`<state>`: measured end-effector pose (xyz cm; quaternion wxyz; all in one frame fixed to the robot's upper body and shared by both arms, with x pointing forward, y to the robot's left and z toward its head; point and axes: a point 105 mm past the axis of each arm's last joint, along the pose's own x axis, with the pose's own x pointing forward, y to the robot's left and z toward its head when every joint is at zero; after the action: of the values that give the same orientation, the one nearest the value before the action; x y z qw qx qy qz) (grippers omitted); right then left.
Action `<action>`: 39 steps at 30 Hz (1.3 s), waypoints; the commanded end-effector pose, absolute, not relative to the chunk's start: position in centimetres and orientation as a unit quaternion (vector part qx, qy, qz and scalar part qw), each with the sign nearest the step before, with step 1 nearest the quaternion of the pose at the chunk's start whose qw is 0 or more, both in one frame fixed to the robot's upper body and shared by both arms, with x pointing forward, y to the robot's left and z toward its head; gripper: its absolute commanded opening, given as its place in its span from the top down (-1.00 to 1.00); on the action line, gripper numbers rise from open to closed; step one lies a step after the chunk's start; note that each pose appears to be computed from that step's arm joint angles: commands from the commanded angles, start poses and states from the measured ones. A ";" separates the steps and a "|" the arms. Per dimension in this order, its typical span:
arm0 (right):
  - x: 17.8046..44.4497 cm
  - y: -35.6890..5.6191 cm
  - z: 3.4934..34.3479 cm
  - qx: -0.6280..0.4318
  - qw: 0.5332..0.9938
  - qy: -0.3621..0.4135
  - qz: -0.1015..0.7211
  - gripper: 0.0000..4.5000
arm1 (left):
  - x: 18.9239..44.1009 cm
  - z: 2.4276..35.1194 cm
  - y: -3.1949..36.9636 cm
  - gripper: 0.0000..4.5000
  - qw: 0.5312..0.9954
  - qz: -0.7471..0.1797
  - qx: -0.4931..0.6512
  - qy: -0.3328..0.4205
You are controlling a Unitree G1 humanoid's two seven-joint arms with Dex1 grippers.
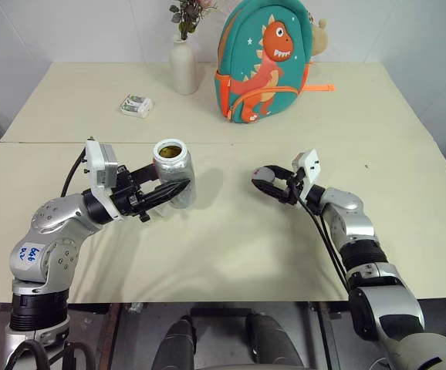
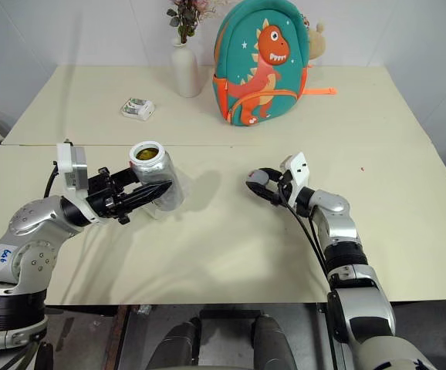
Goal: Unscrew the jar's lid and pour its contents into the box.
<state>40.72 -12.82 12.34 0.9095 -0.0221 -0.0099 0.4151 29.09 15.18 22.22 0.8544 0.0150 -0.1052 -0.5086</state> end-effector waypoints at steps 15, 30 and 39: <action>38.0 -12.1 21.9 -0.079 0.823 -0.094 0.555 -0.98 | 28.0 23.7 17.9 0.11 0.874 -0.466 0.085 -0.108; 33.5 -8.3 28.1 -0.114 0.721 -0.108 0.675 -0.98 | 28.1 24.5 24.3 0.11 0.941 -0.314 0.111 -0.060; 33.5 -7.8 26.7 -0.120 0.722 -0.105 0.673 -0.98 | 31.7 23.3 25.2 0.11 0.934 -0.174 0.310 -0.040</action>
<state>34.09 -8.03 25.75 0.7292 -0.1101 -0.0793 0.6707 31.44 24.97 22.62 0.9466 0.2571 -0.0352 -0.1913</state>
